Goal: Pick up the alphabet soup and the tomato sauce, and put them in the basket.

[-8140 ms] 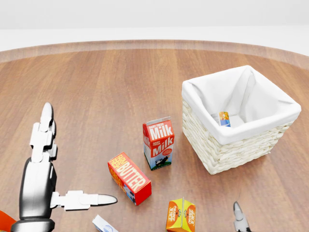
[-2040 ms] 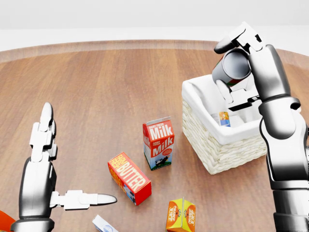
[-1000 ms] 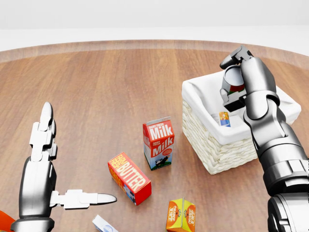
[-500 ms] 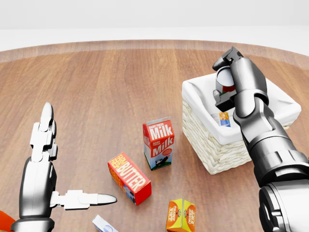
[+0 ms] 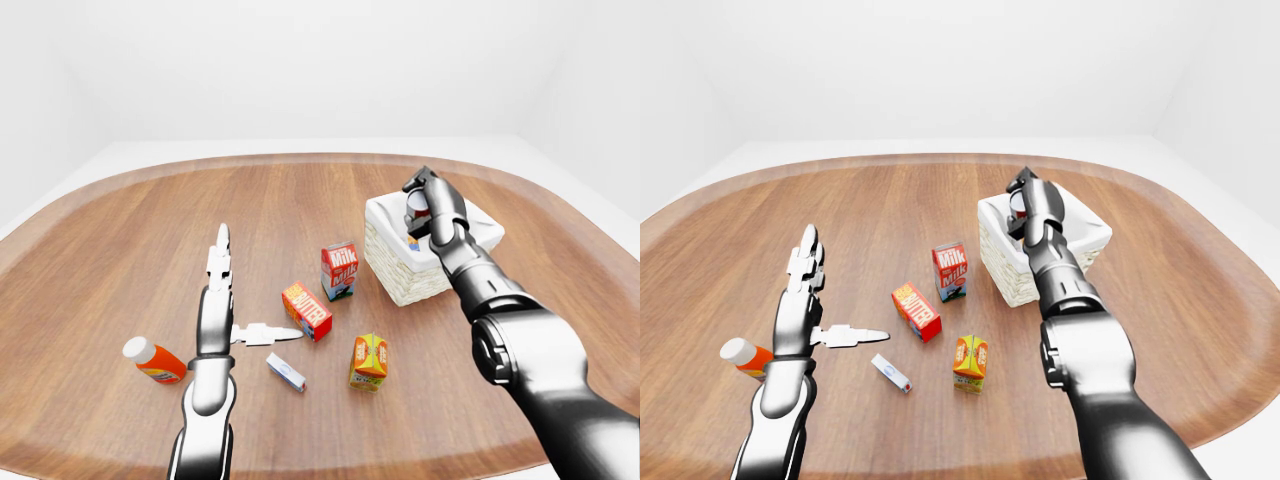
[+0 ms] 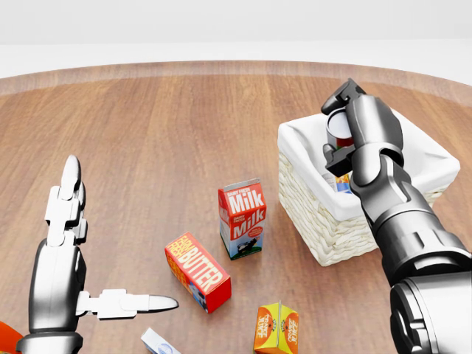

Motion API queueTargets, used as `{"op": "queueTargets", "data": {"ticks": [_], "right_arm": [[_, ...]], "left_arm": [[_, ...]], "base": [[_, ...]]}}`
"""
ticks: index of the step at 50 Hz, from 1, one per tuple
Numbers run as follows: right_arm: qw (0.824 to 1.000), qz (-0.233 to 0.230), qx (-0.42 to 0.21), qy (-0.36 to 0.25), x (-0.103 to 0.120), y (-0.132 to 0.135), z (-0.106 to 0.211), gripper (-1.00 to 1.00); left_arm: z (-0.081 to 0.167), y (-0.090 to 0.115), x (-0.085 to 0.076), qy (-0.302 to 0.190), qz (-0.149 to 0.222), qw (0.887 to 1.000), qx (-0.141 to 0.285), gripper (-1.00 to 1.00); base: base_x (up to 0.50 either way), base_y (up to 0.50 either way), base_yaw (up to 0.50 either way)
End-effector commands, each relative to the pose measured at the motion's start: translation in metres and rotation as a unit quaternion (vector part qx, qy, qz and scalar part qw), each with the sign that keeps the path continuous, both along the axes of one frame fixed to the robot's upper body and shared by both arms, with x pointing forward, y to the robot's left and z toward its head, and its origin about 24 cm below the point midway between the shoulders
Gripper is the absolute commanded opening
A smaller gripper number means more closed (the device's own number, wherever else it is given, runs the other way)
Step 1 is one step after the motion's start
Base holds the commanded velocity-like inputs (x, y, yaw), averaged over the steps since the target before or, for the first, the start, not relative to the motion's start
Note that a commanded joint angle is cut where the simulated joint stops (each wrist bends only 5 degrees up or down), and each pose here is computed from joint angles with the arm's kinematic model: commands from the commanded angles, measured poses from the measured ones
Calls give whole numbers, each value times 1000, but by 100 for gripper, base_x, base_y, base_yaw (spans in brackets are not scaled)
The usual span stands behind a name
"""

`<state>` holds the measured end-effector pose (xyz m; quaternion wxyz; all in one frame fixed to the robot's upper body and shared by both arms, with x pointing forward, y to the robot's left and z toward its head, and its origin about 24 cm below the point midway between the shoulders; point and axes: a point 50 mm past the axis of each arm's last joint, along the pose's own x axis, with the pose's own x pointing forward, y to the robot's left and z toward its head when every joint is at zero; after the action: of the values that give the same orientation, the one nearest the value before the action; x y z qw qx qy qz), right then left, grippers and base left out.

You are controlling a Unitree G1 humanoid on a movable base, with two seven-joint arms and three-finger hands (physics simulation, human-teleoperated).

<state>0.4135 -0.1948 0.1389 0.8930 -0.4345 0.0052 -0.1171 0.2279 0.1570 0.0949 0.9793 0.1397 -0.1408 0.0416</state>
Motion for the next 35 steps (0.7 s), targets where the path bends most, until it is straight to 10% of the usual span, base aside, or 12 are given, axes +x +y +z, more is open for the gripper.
{"op": "queueTargets", "data": {"ticks": [1, 35], "right_arm": [[999, -28, 11, -14, -3, -5, -5, -100], [998, -58, 11, -8, -10, -25, -15, -100]], "left_arm": [[2, 0, 0, -3, -1, 1000, 5, 100], [2, 0, 0, -4, 0, 1000, 4, 100]], "base": [[0, 0, 0], [0, 0, 0]]}}
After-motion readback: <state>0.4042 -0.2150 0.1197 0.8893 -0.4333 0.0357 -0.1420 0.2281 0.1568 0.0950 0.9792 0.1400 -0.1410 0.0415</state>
